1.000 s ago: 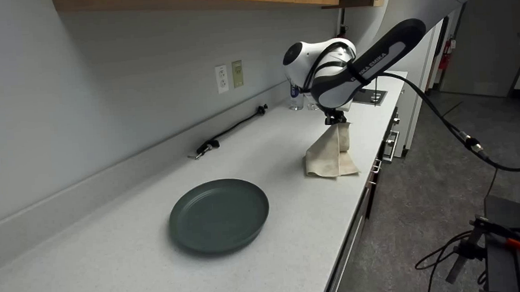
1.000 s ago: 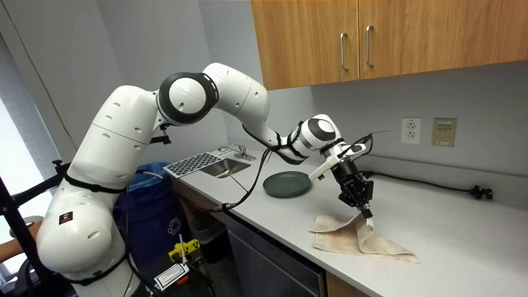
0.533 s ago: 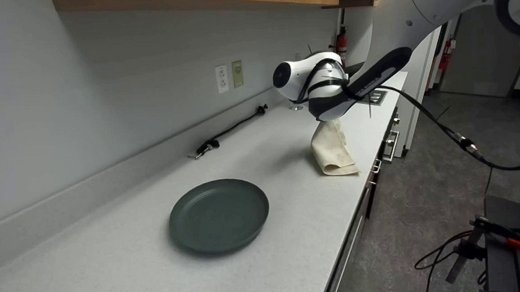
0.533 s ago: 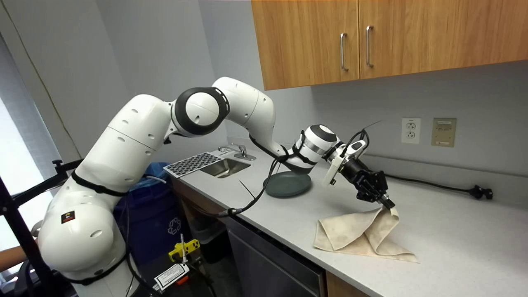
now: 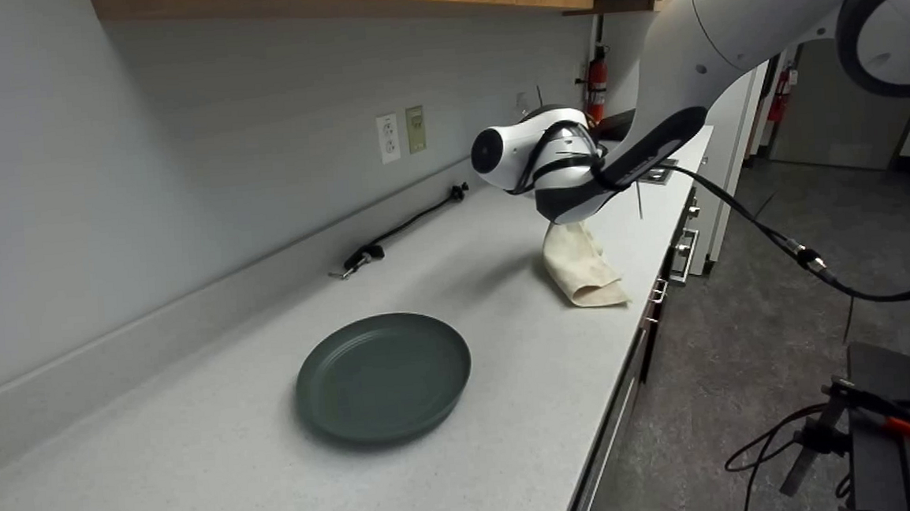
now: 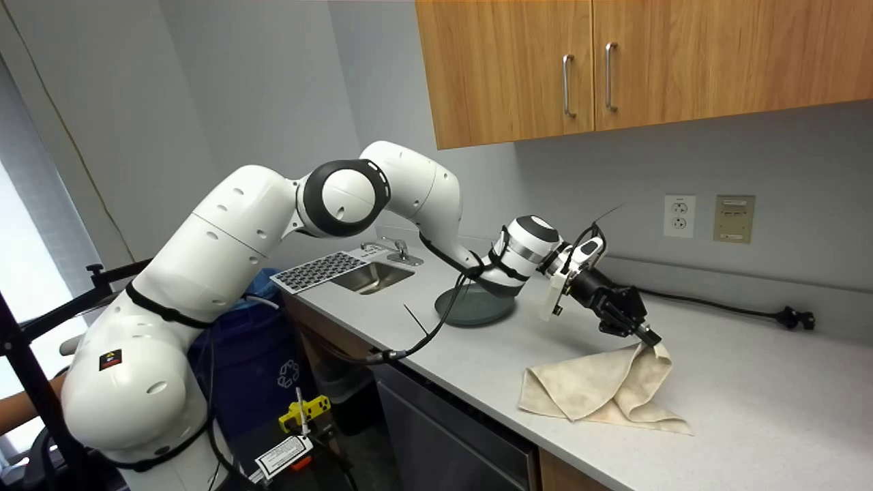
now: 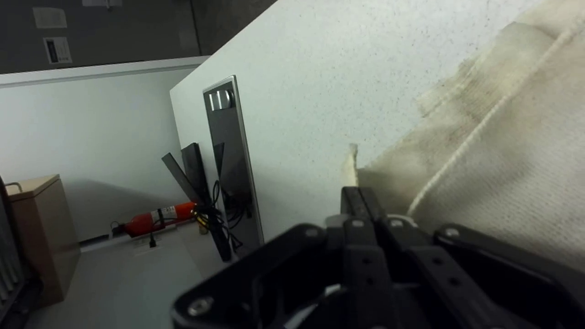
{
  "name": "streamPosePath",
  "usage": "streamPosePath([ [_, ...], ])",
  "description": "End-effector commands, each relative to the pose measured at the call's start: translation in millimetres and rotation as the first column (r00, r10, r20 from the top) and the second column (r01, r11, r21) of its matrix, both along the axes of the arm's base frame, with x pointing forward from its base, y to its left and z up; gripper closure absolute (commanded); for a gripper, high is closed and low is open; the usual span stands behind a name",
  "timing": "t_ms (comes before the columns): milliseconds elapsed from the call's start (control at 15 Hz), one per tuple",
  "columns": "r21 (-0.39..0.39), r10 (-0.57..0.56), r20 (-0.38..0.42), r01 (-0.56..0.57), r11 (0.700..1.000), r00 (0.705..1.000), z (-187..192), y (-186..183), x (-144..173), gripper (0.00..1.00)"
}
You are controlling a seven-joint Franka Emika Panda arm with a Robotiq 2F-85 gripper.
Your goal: Unfold the cloth on the countertop
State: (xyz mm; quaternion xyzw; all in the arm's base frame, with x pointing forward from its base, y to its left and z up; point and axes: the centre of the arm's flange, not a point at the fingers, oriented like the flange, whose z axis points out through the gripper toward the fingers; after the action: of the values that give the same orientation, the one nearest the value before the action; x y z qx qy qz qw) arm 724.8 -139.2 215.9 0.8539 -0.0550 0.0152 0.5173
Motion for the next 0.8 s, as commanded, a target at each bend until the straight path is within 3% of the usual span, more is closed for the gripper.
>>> streamPosePath([
  [0,0.078,0.017,0.065,-0.022,0.997,0.998,-9.2,-2.7,15.8,1.0],
  [200,0.163,0.046,0.131,-0.067,0.984,0.99,-15.7,-0.8,21.7,1.0],
  [267,0.197,0.049,0.147,-0.077,0.977,0.988,4.9,35.4,52.5,1.0],
  [467,0.292,0.057,0.207,-0.117,0.949,0.977,20.7,68.3,68.8,1.0],
  [733,0.356,0.087,0.253,-0.176,0.918,0.963,36.3,110.3,82.9,1.0],
])
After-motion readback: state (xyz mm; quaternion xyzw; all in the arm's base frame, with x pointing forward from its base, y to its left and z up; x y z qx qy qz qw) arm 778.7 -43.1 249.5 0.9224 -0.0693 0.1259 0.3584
